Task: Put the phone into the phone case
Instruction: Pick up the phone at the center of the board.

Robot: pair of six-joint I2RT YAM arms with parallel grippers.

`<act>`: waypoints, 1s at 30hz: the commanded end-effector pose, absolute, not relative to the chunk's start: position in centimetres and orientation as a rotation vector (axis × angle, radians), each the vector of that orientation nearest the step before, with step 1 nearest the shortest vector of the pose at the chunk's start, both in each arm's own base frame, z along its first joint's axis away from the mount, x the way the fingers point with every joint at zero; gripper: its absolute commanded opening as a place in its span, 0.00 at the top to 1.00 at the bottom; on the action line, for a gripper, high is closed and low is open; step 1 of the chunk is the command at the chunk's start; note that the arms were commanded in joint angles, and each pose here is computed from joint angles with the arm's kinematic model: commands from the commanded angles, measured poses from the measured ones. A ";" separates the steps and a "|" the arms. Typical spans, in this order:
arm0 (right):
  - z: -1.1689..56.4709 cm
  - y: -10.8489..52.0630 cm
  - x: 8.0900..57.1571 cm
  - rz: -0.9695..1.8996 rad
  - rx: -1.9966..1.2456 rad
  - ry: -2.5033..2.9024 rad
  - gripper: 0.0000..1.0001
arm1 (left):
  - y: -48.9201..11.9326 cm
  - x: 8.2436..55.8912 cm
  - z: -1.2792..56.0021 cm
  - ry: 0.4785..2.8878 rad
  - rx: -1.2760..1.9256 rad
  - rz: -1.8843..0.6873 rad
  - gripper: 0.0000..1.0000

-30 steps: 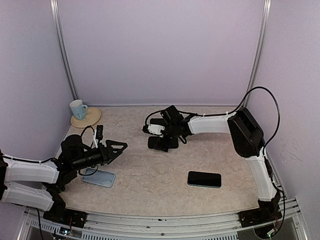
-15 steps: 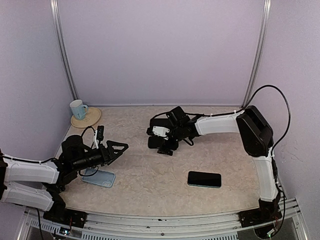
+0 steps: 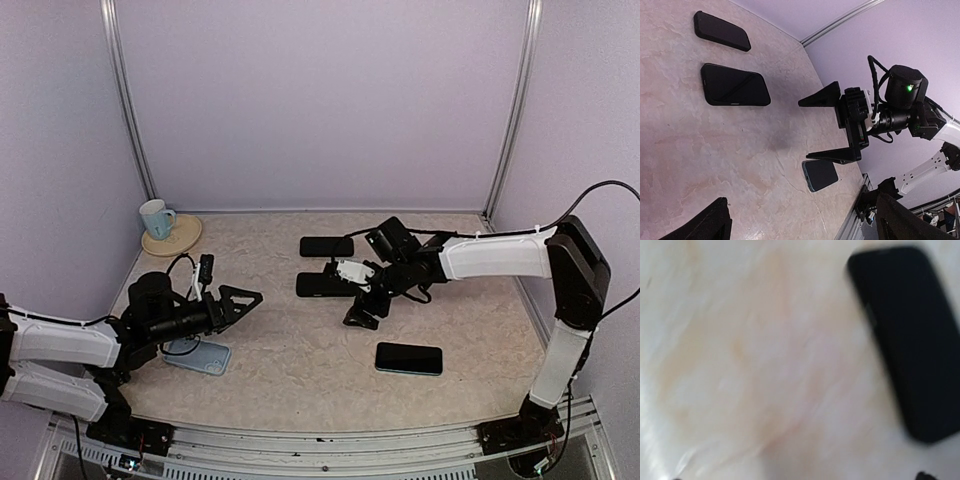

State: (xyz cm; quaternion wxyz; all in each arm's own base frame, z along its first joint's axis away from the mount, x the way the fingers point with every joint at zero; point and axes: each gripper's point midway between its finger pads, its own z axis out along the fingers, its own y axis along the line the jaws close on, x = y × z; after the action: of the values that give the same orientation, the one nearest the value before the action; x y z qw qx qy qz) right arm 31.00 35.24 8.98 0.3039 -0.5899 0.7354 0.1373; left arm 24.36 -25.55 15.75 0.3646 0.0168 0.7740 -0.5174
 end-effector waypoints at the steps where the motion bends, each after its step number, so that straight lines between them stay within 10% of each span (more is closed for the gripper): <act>1: 8.5 33.5 28.2 0.324 -1.560 2.086 0.00 | -26.3 24.9 16.5 1.970 0.074 -1.316 0.01; 30: 3.6 26.1 20.1 0.221 -1.789 2.378 0.00 | -28.4 24.6 16.0 1.989 0.135 -1.357 0.01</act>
State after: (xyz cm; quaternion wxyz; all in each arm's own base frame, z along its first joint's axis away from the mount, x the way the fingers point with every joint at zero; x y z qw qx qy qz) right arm 20.21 26.11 4.43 0.0866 -0.5963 0.7959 0.0589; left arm 24.42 -27.59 14.45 0.3436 0.0366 0.7877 -0.5100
